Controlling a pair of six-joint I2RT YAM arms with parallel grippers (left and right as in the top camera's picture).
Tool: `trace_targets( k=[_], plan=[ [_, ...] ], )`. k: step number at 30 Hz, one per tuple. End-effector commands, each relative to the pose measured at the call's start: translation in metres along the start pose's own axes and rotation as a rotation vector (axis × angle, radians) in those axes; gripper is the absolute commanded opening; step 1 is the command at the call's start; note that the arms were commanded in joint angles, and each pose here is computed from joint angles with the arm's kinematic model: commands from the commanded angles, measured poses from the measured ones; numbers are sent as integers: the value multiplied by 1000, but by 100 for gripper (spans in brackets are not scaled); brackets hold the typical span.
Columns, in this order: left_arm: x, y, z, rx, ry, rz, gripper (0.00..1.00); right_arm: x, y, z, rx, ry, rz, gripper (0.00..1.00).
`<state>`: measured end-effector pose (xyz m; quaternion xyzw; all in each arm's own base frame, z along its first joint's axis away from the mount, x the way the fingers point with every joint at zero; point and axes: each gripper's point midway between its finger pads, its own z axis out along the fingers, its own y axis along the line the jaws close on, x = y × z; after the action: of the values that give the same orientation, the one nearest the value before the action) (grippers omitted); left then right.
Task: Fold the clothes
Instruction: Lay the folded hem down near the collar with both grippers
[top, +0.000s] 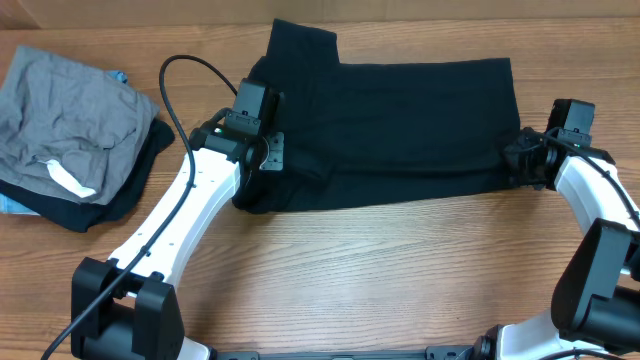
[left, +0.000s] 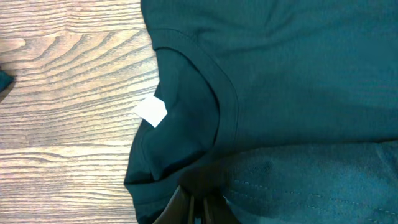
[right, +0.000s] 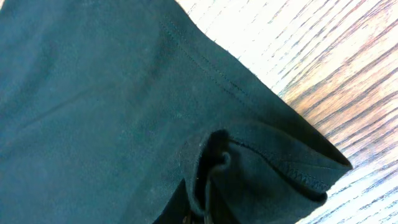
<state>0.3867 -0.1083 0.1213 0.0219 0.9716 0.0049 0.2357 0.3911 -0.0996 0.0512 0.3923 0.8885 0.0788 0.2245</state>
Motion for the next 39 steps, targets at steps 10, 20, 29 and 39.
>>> trace_targets(
  k=[10, 20, 29, 39],
  plan=[
    [-2, 12, 5, -54, -1, -7, 4, -12, 7, -4, -10, -41, -5, 5],
    [-4, 15, 5, -70, -13, -15, 4, -13, 8, -3, -14, -46, -6, 5],
    [-8, 14, 6, -66, -28, -18, 5, -3, 5, 14, 7, -5, -12, 9],
    [-13, 12, 6, -61, -46, -21, 6, -8, 8, 14, -7, -26, -14, 24]
  ],
)
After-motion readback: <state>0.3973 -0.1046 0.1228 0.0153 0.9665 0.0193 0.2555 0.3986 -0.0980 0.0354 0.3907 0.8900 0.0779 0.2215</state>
